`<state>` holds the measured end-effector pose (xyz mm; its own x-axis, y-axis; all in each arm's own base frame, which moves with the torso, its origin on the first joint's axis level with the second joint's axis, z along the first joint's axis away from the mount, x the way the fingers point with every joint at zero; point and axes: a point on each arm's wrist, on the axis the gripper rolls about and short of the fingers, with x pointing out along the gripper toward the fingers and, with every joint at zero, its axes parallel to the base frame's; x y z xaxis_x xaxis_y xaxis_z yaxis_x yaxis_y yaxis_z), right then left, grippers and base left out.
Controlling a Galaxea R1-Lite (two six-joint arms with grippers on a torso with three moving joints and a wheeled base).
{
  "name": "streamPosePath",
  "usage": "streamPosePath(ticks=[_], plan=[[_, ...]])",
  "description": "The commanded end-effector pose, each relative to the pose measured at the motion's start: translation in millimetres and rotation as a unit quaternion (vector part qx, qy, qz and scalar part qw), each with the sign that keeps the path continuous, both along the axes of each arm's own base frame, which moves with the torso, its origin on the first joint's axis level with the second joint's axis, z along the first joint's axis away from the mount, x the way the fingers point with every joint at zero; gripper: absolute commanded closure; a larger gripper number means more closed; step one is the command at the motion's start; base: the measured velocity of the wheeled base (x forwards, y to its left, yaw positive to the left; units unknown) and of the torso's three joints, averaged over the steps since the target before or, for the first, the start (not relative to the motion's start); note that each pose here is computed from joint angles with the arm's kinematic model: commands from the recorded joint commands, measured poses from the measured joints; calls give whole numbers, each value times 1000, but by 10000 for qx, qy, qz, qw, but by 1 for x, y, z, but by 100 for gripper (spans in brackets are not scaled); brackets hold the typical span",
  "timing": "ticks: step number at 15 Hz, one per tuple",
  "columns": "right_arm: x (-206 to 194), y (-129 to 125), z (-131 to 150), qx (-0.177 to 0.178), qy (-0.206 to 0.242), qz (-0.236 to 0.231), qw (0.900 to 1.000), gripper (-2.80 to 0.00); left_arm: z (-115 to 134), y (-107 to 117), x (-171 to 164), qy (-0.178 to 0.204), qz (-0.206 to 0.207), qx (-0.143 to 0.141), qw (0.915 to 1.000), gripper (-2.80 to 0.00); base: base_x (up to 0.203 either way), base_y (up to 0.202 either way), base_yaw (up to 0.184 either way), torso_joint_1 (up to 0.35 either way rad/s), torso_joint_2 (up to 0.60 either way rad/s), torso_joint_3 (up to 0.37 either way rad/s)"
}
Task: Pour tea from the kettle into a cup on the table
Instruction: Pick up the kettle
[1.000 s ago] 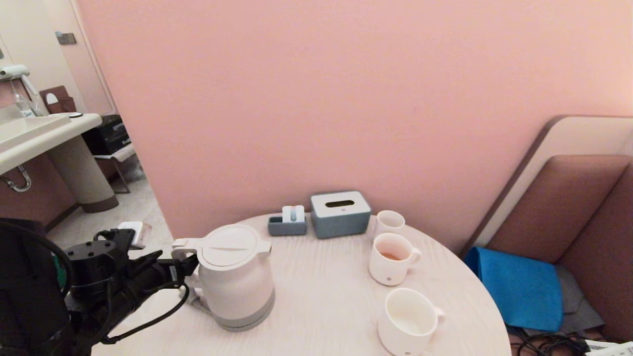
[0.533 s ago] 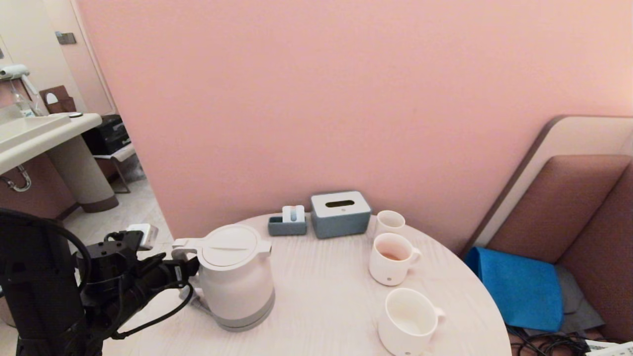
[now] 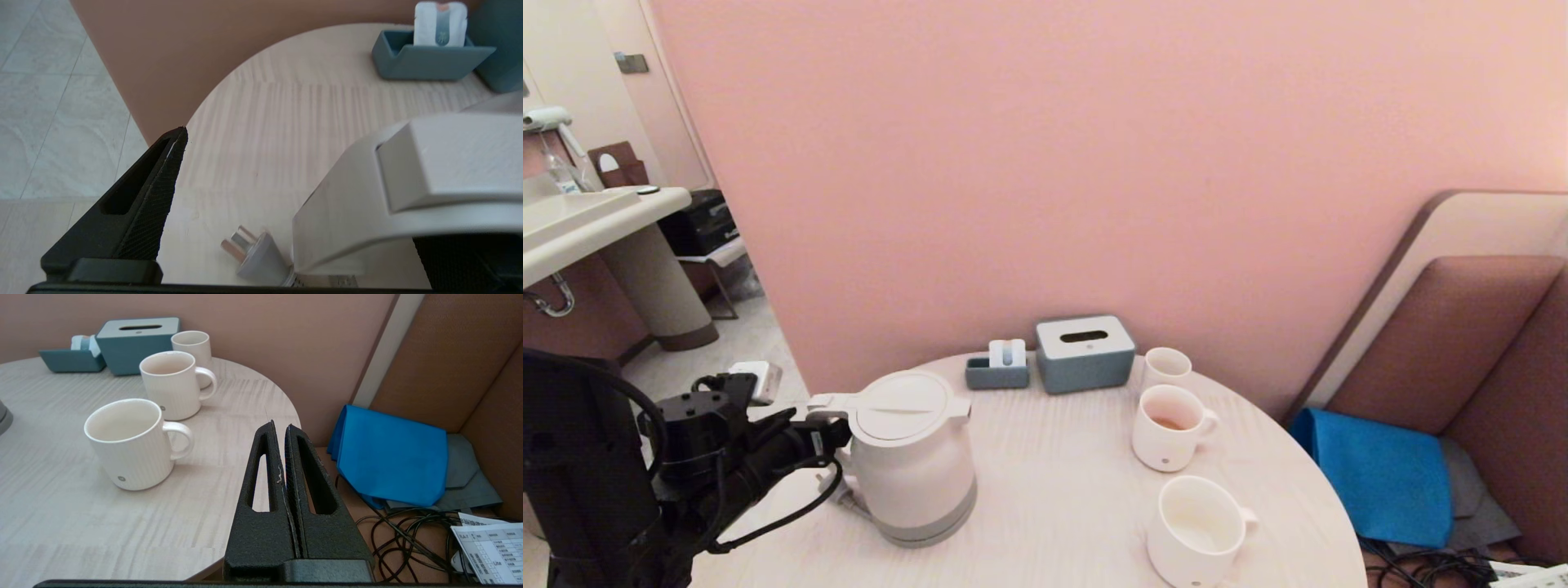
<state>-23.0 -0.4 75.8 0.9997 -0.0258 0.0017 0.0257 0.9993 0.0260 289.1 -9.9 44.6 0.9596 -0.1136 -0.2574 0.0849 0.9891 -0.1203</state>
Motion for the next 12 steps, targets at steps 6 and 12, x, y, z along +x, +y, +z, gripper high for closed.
streamPosePath(ticks=[6,12], plan=[[0,0,0,1,8,-2,10000,0,8,0,13,-439,175,-27,9989,-280,0,0,0,0,0,0],[0,0,0,1,8,-2,10000,0,7,0,11,-387,171,-10,9991,0,0,0,0,0,0,0]])
